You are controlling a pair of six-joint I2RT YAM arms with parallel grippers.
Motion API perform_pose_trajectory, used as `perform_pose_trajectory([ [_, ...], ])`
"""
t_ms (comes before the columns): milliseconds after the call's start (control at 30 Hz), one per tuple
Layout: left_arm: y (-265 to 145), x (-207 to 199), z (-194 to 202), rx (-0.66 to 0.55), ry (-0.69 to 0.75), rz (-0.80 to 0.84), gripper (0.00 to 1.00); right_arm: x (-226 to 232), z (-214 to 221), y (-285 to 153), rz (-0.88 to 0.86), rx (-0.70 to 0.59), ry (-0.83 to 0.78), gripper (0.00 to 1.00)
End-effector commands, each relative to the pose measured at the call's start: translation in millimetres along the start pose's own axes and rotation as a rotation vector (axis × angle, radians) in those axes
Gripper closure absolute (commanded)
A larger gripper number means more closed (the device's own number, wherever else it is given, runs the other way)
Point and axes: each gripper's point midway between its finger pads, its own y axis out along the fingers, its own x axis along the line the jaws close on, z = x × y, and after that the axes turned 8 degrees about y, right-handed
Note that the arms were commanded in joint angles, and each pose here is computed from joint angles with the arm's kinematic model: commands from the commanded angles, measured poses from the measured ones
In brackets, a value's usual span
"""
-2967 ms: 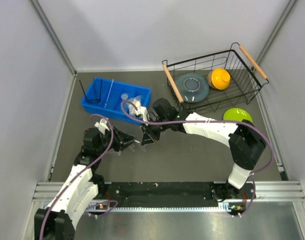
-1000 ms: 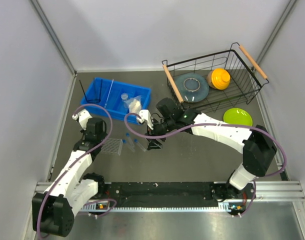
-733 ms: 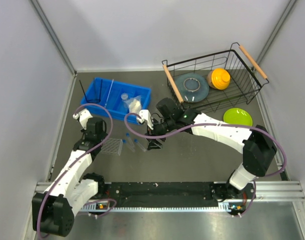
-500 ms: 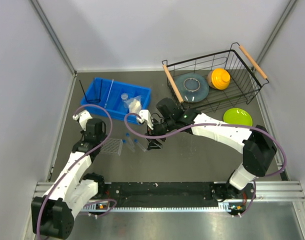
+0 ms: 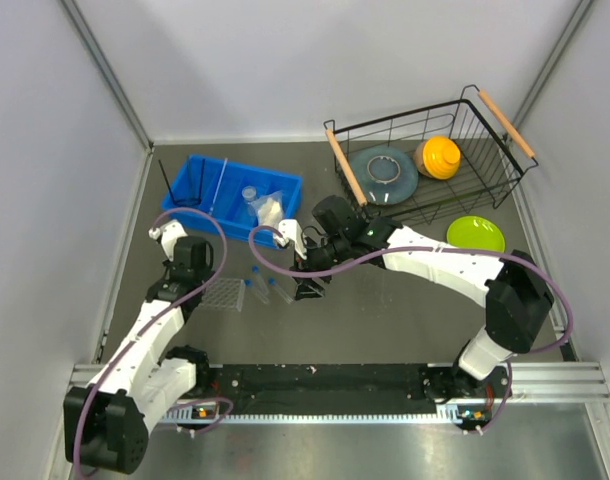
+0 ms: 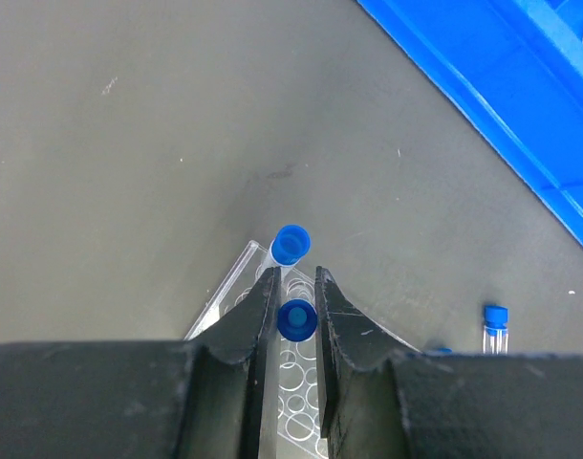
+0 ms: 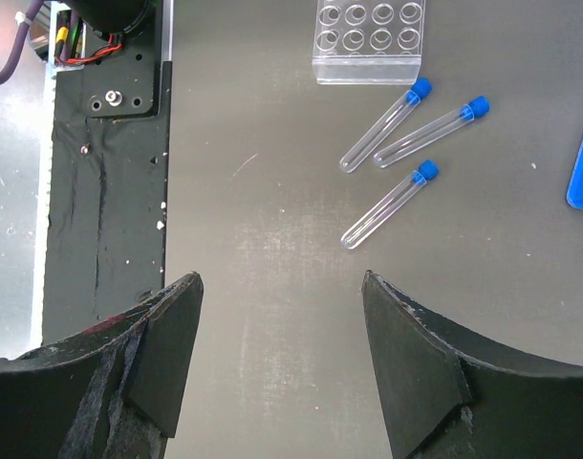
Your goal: Organize the chemistry lab equipment
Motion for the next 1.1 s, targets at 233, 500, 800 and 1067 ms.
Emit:
perform_pose_trajectory([
  [233, 2, -9, -10, 0.004, 0.021, 0.023, 0.89, 8, -27, -10, -0.011, -0.063, -0.063, 0.32],
  [500, 0, -8, -8, 0.011, 0.035, 0.024, 0.78, 7, -27, -9, -0.012, -0.063, -0.063, 0.32],
  [800, -7, -8, -13, -0.006, 0.028, 0.044, 0.62, 6, -27, -10, -0.008, -0.062, -0.063, 0.32],
  [1067, -20, -11, -27, -0.039, 0.02, 0.08, 0.59, 8, -25, -9, -0.015, -0.055, -0.068, 0.31],
])
